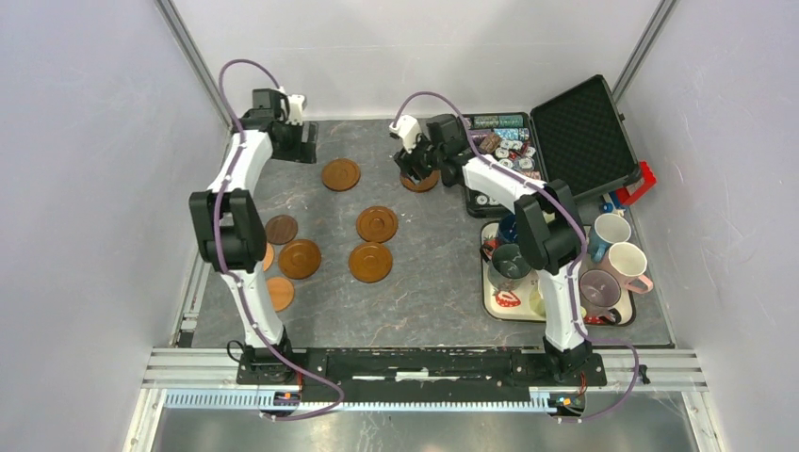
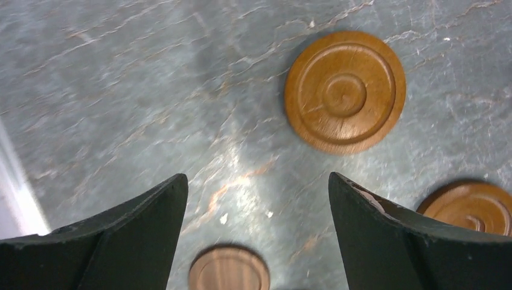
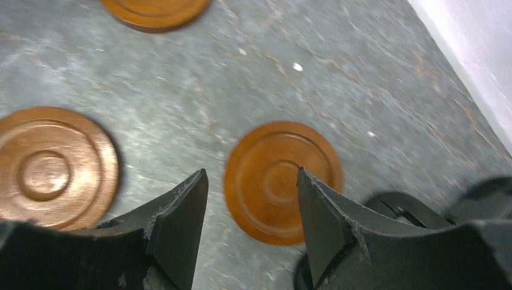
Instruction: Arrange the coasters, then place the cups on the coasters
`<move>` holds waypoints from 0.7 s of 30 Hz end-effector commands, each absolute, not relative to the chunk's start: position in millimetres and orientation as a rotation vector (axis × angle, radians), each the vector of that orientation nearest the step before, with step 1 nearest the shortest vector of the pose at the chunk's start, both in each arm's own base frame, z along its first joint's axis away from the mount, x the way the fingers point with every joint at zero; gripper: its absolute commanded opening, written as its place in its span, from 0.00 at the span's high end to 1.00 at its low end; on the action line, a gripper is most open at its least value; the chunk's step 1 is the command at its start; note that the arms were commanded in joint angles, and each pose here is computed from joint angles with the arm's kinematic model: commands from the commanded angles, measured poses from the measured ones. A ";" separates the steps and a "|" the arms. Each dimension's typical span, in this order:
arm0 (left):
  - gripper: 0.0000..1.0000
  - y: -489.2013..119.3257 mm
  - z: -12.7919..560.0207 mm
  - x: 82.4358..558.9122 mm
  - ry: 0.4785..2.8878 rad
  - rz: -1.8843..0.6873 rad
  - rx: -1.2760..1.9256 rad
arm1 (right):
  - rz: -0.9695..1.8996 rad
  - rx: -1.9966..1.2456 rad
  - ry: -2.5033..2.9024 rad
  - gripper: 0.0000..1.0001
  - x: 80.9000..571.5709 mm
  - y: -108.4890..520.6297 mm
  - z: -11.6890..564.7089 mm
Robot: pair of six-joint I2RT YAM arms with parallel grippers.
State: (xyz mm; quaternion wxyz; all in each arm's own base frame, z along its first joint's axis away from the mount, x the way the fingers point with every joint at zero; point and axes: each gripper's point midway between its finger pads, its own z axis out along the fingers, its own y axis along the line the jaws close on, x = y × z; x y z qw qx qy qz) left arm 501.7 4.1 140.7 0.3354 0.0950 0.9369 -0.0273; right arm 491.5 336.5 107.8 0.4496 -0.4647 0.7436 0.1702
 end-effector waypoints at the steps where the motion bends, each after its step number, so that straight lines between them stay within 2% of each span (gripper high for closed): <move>1: 0.07 -33.2 111.3 524.7 2.488 -0.134 0.228 | 0.294 -1.055 1.826 0.38 521.4 317.3 121.0; 11: 0.13 -44.8 68.1 537.4 2.562 -0.087 0.215 | 0.238 -1.084 1.876 0.42 538.1 304.1 80.1; 17: 0.28 -58.9 45.4 530.7 2.621 -0.091 0.263 | 0.232 -1.112 1.898 0.45 538.2 303.2 57.2; 21: 0.33 -77.8 34.0 530.0 2.643 -0.115 0.293 | 0.231 -1.116 1.902 0.45 544.9 307.0 45.1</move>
